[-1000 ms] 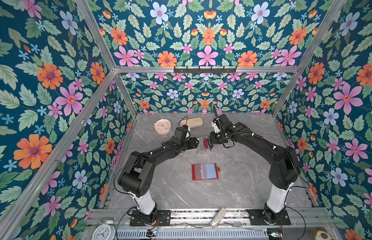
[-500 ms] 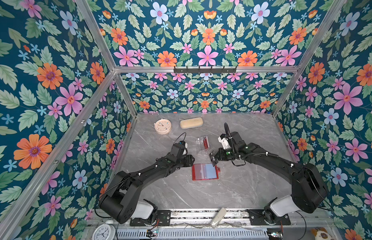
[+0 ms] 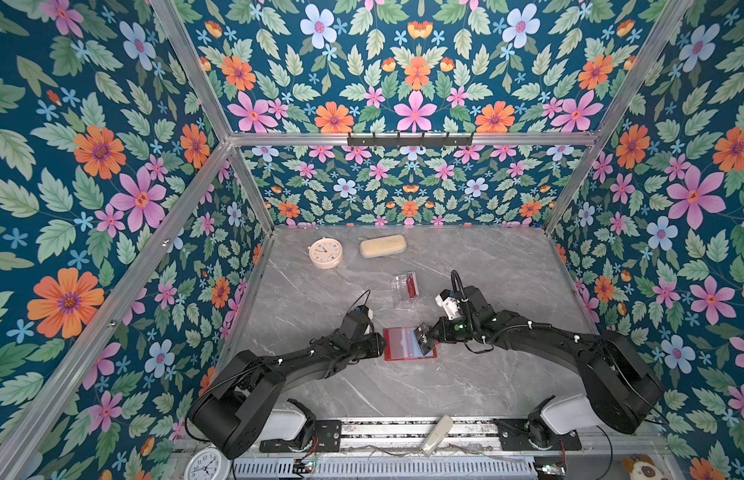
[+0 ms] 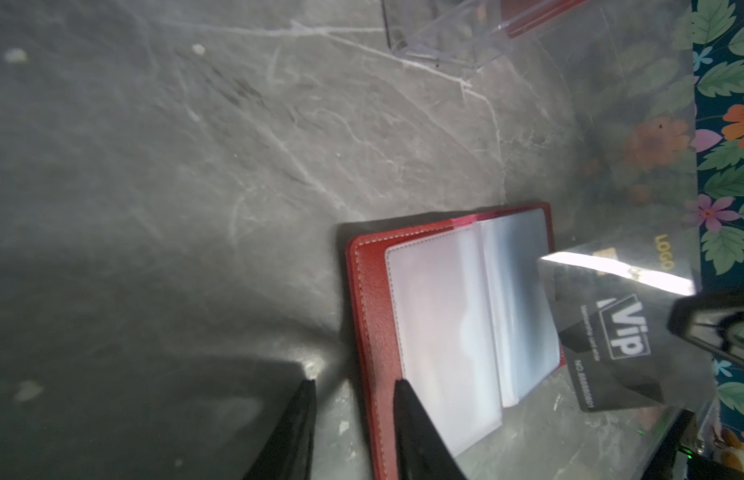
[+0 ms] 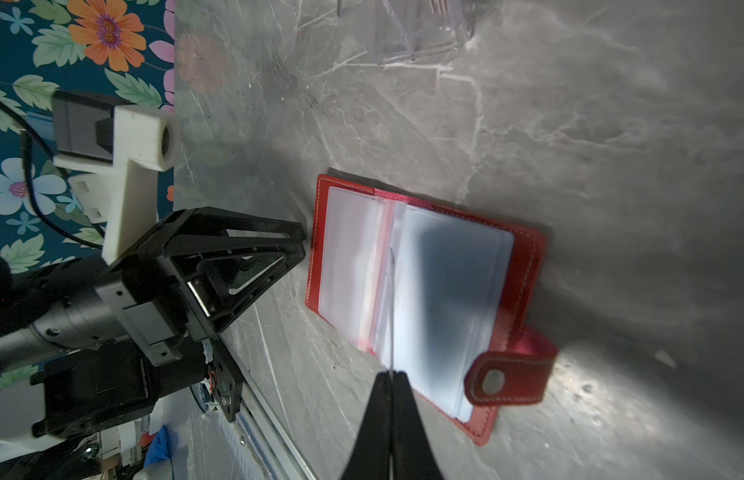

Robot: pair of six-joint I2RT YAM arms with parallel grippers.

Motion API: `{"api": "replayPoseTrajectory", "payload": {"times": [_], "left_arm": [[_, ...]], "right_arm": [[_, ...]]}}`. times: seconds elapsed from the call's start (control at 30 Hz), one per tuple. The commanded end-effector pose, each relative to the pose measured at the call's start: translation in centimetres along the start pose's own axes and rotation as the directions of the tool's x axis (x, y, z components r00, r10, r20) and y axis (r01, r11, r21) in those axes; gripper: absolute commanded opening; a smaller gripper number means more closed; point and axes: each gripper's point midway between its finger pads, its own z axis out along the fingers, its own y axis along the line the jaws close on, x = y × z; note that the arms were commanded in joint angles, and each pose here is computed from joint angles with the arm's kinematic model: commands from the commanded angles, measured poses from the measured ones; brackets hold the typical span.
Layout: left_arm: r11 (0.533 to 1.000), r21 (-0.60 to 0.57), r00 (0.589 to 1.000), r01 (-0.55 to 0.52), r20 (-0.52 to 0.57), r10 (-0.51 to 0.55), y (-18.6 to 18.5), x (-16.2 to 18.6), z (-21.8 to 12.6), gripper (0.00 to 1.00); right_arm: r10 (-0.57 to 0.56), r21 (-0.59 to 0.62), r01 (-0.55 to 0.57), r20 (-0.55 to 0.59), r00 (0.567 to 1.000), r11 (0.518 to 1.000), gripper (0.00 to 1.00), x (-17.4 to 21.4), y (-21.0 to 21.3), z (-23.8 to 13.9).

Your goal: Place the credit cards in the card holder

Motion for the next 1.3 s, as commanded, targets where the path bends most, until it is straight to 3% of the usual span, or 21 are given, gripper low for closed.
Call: {"api": "replayPoseTrajectory", "payload": {"times": [0.0,0.53,1.27], "left_arm": [[0.999,0.027,1.000,0.024,0.008,-0.024,-0.6,-0.1,0.1,0.34],[0.999,0.001,0.999,0.036,-0.009,-0.036,-0.1,0.8,0.4,0.14],[0.999,-0.017,0.999,0.034,-0.020,-0.034,0.2,1.5,0.5,0.07]], "right_arm": [[-0.007,-0.071,0.009,0.023,1.000,0.997,0.00,-0.6,1.2,0.4],[0.015,-0.103,-0.016,-0.011,1.000,0.995,0.00,-0.4,0.9,2.2],[0.077,-0.139,-0.075,0.011,0.997,0.987,0.00,-1.0,0.8,3.8]]}}
